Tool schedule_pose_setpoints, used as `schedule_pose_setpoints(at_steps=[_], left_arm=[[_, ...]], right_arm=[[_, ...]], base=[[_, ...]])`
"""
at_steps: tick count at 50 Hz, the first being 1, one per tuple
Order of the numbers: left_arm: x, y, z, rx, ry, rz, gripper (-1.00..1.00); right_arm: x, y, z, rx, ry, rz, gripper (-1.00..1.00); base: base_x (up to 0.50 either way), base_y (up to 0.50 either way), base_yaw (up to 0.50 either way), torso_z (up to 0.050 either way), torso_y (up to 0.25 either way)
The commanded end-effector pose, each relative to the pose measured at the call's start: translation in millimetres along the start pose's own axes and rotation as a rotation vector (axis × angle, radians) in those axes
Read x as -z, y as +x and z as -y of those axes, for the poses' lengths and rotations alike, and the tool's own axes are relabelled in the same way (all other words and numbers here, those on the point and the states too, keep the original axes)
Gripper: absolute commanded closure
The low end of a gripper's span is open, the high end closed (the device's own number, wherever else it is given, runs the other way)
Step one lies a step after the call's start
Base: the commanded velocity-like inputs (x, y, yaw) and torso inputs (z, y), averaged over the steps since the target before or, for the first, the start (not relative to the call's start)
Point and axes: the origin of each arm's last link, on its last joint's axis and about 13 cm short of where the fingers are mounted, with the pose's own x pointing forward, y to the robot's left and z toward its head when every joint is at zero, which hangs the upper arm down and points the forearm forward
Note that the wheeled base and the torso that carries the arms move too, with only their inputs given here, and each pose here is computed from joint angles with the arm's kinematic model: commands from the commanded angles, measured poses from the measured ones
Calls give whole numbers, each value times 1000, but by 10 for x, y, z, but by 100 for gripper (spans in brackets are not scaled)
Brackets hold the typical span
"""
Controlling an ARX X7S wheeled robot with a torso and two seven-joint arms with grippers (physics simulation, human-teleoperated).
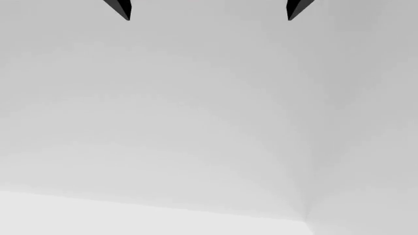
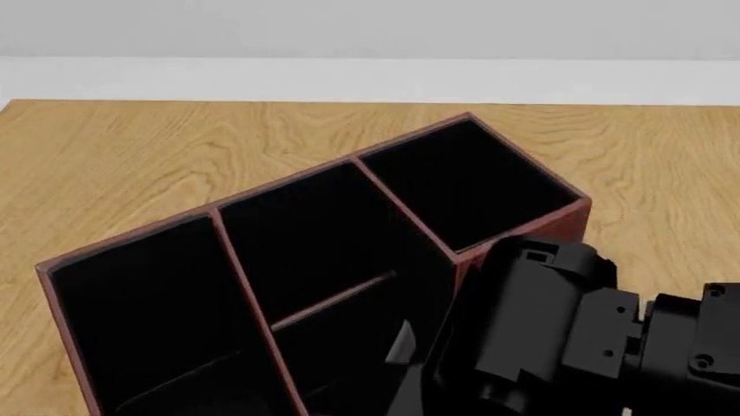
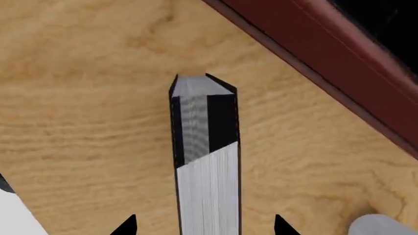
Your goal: Pick up the book and place it in the front compartment of the caddy.
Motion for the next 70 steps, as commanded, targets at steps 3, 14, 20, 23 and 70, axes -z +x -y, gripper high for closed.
schedule_pose_setpoints(at_steps=[3,14,20,23,70], left_arm=[[7,3,-6,-3,0,-1,-100],[-1,-6,-12,-6,-1,1,-100],[-4,-11,-11,-5,-2,0,-100],[-16,-19,-15,-7,-1,3,-100],[-47,-27,-16,-7,-10,20,-100]], right_arm=[[-23,210,31,-13,-14,-28,-100],[13,365,28,-25,-11,-44,-100],[24,452,18,-36,-6,-50,-100],[30,485,14,-40,-3,-52,-100],[123,-279,-257,82,-60,12,100]], base=[[0,0,0,0,0],[0,0,0,0,0],[0,0,0,0,0],[0,0,0,0,0],[0,0,0,0,0]])
